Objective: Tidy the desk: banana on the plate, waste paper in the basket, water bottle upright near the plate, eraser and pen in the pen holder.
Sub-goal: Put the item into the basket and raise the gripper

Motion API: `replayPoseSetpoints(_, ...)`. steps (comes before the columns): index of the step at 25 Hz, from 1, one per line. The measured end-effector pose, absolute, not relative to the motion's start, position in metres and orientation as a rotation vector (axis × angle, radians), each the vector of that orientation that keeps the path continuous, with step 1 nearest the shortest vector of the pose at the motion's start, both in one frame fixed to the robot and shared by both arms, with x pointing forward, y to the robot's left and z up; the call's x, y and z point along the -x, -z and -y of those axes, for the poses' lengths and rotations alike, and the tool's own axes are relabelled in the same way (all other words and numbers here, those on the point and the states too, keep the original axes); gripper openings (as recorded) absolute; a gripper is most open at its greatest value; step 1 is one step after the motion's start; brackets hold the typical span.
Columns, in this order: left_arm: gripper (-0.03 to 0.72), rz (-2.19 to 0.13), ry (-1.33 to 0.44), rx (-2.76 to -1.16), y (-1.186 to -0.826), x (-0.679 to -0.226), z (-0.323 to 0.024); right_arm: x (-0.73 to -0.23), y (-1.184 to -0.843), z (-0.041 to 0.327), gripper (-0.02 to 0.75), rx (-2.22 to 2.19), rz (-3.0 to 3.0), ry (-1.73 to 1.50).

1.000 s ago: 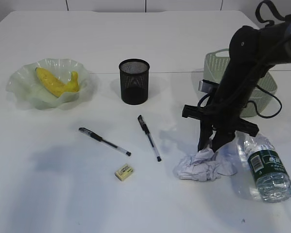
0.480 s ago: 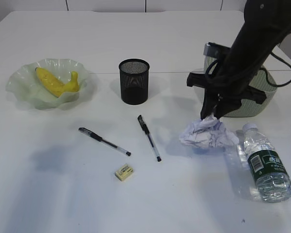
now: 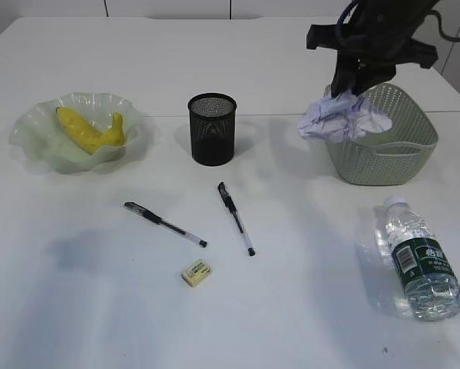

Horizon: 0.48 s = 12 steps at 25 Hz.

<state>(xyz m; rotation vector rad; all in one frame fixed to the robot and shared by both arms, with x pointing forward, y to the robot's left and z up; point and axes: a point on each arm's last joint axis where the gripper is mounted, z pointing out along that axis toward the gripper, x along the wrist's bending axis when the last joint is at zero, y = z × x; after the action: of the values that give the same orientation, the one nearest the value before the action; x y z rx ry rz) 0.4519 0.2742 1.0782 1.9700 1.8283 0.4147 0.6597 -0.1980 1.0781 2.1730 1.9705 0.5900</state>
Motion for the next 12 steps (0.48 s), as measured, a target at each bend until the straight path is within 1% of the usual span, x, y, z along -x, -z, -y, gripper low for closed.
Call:
replayPoseSetpoints(5, 0.382, -1.824, -0.421, -1.965, -1.079, -0.452, -0.274, -0.668, -1.097, 0.220, 0.180, -2.114, -1.846, -0.565)
replayPoseSetpoints(12, 0.375, -1.807, -0.449, -1.948, -1.080, -0.455, -0.274, -0.679, -1.097, 0.274, 0.180, -2.216, -1.657, -0.568)
